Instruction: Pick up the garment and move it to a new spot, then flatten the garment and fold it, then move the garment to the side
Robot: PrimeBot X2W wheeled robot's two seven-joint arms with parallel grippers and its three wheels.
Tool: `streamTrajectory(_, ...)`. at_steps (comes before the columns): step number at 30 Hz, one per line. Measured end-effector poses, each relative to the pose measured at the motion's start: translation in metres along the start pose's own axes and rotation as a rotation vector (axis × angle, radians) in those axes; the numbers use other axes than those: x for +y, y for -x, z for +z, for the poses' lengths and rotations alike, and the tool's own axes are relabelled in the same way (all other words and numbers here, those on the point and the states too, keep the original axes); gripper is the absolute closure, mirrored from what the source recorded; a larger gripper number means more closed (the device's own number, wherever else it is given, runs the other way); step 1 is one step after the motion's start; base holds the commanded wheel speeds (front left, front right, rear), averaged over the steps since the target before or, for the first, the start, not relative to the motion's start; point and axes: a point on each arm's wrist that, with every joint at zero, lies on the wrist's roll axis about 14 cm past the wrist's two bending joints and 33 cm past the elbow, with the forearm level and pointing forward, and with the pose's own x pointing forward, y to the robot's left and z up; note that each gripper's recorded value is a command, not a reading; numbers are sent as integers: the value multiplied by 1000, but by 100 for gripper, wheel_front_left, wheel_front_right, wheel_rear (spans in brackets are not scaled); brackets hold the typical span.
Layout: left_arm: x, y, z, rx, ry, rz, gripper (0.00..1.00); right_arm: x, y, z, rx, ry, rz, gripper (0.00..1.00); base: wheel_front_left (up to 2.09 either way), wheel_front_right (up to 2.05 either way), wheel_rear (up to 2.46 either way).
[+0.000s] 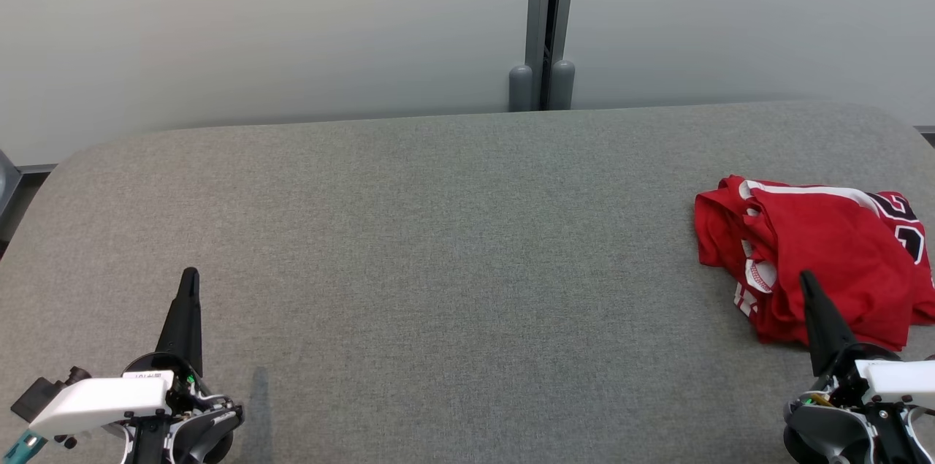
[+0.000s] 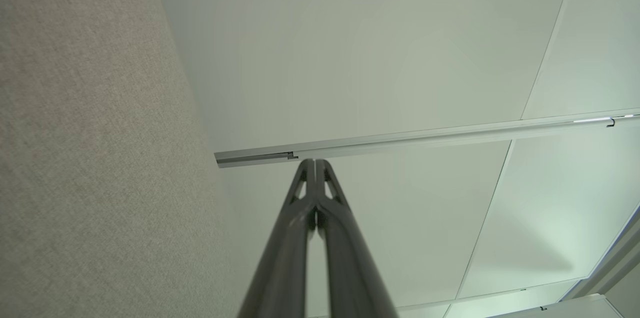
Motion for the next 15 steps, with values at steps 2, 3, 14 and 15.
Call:
streamTrajectory(2,0,0,0,0,0,0,100,0,0,0,0,0,0,100,0,0,0)
streamTrajectory(3,0,0,0,0,0,0,100,0,0,0,0,0,0,100,0,0,0)
streamTrajectory(14,0,0,0,0,1,0,100,0,0,0,0,0,0,100,0,0,0)
streamTrajectory(15,0,0,0,0,1,0,100,0,0,0,0,0,0,100,0,0,0)
